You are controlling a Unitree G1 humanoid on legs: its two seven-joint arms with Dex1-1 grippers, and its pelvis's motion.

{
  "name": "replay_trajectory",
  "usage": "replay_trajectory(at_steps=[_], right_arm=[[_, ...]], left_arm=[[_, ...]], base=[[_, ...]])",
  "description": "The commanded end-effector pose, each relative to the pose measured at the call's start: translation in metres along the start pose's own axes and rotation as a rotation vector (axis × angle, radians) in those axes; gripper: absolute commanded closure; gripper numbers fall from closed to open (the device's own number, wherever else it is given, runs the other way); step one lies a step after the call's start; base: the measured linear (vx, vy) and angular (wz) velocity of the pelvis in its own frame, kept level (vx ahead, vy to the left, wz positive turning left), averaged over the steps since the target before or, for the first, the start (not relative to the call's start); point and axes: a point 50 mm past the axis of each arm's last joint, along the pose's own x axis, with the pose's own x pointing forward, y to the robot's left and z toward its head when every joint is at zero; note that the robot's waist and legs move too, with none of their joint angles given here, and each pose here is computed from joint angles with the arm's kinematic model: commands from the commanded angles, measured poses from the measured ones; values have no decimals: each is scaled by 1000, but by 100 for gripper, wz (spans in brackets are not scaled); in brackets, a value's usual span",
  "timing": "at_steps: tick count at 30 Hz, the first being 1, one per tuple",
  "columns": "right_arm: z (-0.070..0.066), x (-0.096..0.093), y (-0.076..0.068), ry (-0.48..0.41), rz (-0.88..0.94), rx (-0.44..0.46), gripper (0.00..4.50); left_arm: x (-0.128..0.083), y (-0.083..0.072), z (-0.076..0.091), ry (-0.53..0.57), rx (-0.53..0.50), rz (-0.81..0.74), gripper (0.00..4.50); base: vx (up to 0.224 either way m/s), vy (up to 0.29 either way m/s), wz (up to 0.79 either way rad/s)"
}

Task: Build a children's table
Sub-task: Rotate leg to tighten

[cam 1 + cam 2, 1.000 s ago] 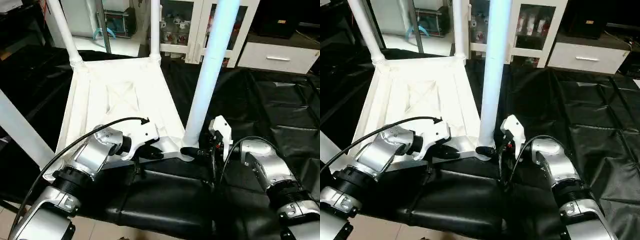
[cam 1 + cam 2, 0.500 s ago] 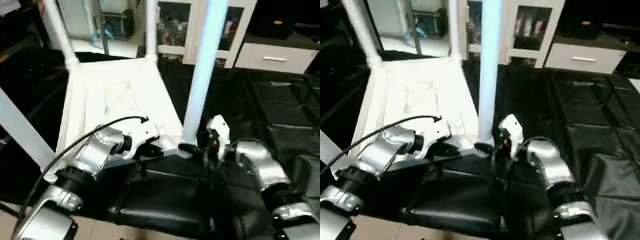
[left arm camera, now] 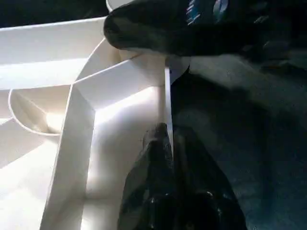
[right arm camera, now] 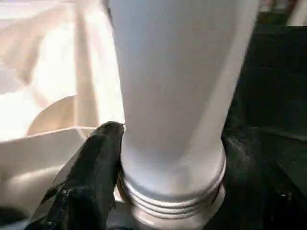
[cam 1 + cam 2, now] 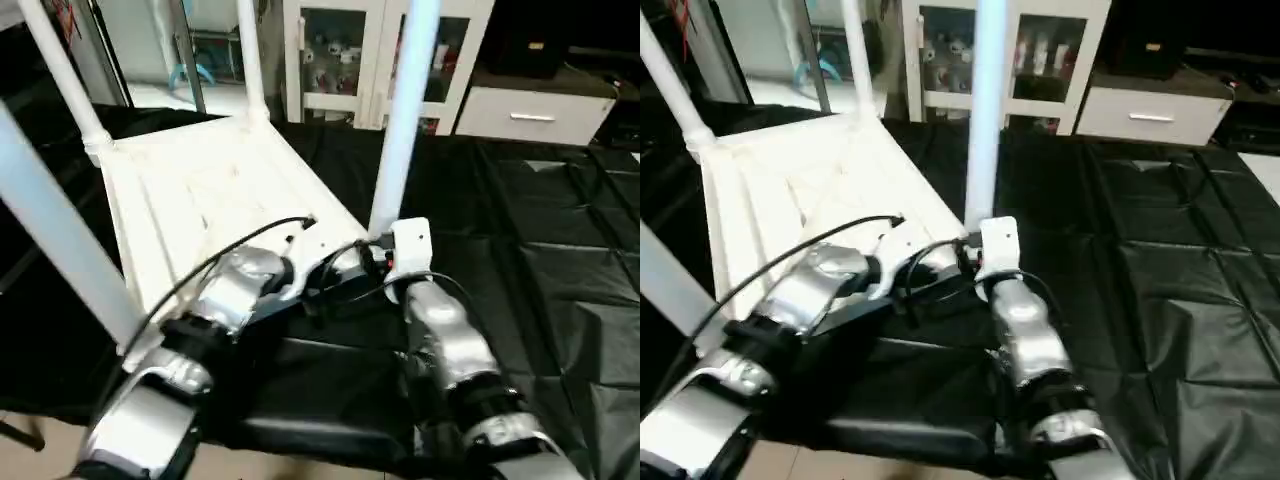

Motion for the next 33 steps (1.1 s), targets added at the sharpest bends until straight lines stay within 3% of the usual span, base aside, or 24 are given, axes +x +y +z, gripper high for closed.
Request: replay_trajectory(at_steps=[1, 5, 10, 12, 17, 24, 27, 30, 32, 33], right_arm=[[-12, -2, -30, 69, -214, -74, 176], [-5, -1, -31, 32, -234, -75, 176], [2, -1, -22, -22, -179, -70, 176], [3, -2, -20, -25, -182, -62, 120], [8, -4, -21, -45, -182, -40, 64], [18, -10, -28, -89, -166, -53, 52], [20, -17, -29, -99, -106, -18, 52], [21, -24, -27, -93, 57, 76, 52], [20, -29, -30, -90, 144, 94, 52], [20, -33, -38, -90, 196, 81, 52]], left_arm=[[7, -11, -11, 41, -9, -60, 450], [6, -11, -14, 45, -14, -67, 450], [4, -9, -20, 60, -11, -74, 450], [3, -8, -21, 63, -10, -74, 450], [1, -6, -22, 63, -8, -73, 450], [-1, -5, -23, 63, -3, -80, 450], [-3, -4, -25, 67, 0, -84, 450], [-5, -4, -27, 74, 9, -96, 450], [-6, -5, -30, 80, 14, -112, 450], [-9, -6, -31, 84, 23, -141, 450]], base=[[0, 0, 0], [0, 0, 0], [0, 0, 0], [0, 0, 0], [0, 0, 0], [0, 0, 0], [0, 0, 0], [0, 0, 0], [0, 0, 0], [0, 0, 0]])
